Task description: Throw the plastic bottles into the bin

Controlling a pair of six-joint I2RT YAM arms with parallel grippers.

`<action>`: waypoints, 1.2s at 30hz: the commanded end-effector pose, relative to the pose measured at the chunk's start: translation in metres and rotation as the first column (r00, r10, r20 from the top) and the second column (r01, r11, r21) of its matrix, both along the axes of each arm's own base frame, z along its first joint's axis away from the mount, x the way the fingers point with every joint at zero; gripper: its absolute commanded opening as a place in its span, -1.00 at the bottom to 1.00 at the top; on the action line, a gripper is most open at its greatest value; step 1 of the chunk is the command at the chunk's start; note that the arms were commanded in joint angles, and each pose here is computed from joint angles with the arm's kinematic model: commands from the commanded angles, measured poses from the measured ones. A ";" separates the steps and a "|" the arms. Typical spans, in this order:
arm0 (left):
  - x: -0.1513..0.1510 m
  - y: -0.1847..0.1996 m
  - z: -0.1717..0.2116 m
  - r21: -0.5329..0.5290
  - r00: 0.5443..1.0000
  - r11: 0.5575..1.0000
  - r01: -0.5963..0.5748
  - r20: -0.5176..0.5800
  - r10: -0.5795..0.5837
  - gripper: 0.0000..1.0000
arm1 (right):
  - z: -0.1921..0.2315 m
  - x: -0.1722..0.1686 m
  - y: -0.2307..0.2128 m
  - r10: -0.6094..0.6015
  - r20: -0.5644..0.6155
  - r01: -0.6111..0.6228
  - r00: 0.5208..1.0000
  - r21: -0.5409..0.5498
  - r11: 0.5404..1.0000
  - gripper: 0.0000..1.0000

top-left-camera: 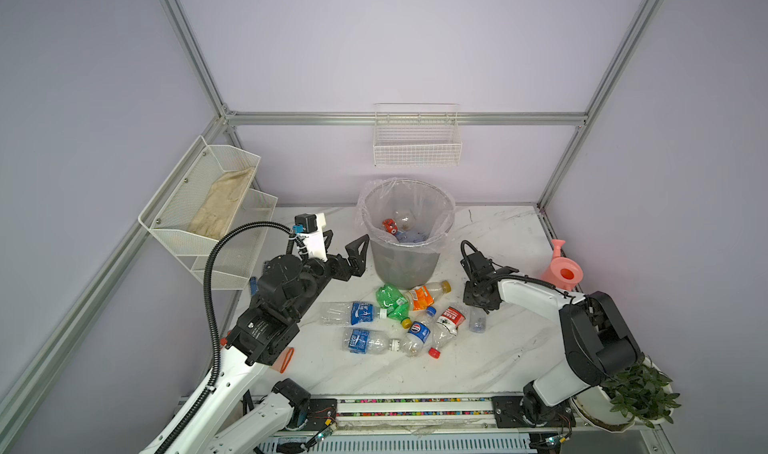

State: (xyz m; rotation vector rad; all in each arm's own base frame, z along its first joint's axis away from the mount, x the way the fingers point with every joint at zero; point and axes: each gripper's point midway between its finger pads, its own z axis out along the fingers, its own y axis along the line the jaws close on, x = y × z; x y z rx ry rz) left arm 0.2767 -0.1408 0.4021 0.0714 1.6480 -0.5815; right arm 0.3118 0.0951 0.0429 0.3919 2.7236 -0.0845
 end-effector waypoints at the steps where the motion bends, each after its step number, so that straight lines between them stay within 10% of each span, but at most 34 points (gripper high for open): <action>1: 0.003 -0.002 -0.002 0.003 1.000 1.000 0.001 0.013 -0.001 1.00 | 0.028 0.010 -0.005 -0.027 0.060 0.028 0.998 -0.017 0.999 -0.72; 23: 0.000 -0.002 0.008 -0.005 0.999 1.000 0.007 0.039 -0.006 0.99 | 0.206 0.039 0.000 0.027 0.435 -0.053 0.900 0.046 0.998 -1.00; 36: -0.003 -0.001 0.009 -0.015 0.999 1.000 0.014 0.043 -0.013 1.00 | 0.361 0.016 0.009 -0.005 0.795 -0.234 0.606 0.185 0.954 -1.00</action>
